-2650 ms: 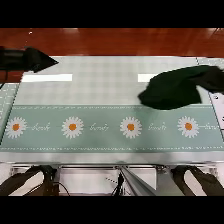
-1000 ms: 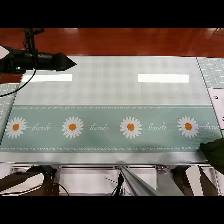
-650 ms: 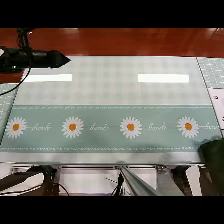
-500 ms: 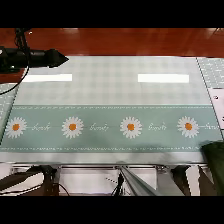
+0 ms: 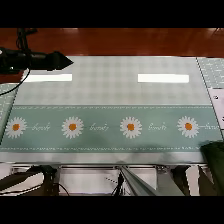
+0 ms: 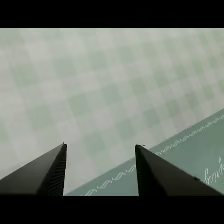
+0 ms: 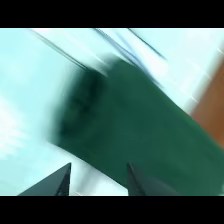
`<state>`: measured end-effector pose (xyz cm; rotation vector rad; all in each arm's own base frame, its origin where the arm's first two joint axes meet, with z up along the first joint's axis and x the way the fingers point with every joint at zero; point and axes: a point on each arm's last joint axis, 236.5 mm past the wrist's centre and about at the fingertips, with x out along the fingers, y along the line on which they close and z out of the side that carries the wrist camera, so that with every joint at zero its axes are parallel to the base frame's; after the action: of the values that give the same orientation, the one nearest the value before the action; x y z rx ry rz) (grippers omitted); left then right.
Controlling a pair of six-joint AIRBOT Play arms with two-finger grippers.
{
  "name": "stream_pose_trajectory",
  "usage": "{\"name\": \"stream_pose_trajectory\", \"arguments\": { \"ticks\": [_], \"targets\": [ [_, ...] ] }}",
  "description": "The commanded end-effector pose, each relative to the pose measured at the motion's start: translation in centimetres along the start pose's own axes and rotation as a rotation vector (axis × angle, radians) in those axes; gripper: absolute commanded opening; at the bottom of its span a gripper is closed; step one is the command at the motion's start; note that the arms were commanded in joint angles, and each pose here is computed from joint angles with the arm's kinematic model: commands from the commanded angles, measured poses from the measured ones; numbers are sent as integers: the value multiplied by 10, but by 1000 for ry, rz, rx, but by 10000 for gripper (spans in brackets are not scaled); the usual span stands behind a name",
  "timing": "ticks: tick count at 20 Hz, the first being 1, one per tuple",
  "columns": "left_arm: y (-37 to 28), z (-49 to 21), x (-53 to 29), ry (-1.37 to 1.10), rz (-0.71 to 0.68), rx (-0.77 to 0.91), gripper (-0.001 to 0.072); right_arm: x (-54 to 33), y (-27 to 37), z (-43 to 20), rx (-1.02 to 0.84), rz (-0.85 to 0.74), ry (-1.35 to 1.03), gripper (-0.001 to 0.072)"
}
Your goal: Fold the shirts.
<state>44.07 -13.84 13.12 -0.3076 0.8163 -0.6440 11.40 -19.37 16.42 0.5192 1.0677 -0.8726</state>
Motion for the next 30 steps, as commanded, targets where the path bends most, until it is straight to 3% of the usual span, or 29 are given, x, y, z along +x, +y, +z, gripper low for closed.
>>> {"name": "stream_pose_trajectory", "arguments": {
  "ticks": [1,4,5,7,8,10,11,15,30],
  "targets": [
    [3,-33,1,142,49,76,369,-14,99,33,-99,406,-142,447],
    [25,-67,-7,305,275,111,363,-10,158,14,-329,522,-84,448],
    [23,-76,-12,345,321,130,404,-3,173,9,-406,519,-69,448],
    [8,-83,-19,380,347,199,559,5,207,2,-529,533,-58,484],
    [0,-84,-23,389,356,244,560,7,232,-4,-586,571,-55,555],
    [-10,-84,-33,389,409,308,560,10,274,-29,-695,626,-13,564],
    [-9,-80,-40,371,461,312,560,13,288,-43,-754,636,13,603],
    [-15,-76,-43,337,493,289,559,36,309,-77,-971,537,57,610],
    [-11,-80,-37,358,495,284,559,36,315,-86,-1019,533,59,609]
  ]
}}
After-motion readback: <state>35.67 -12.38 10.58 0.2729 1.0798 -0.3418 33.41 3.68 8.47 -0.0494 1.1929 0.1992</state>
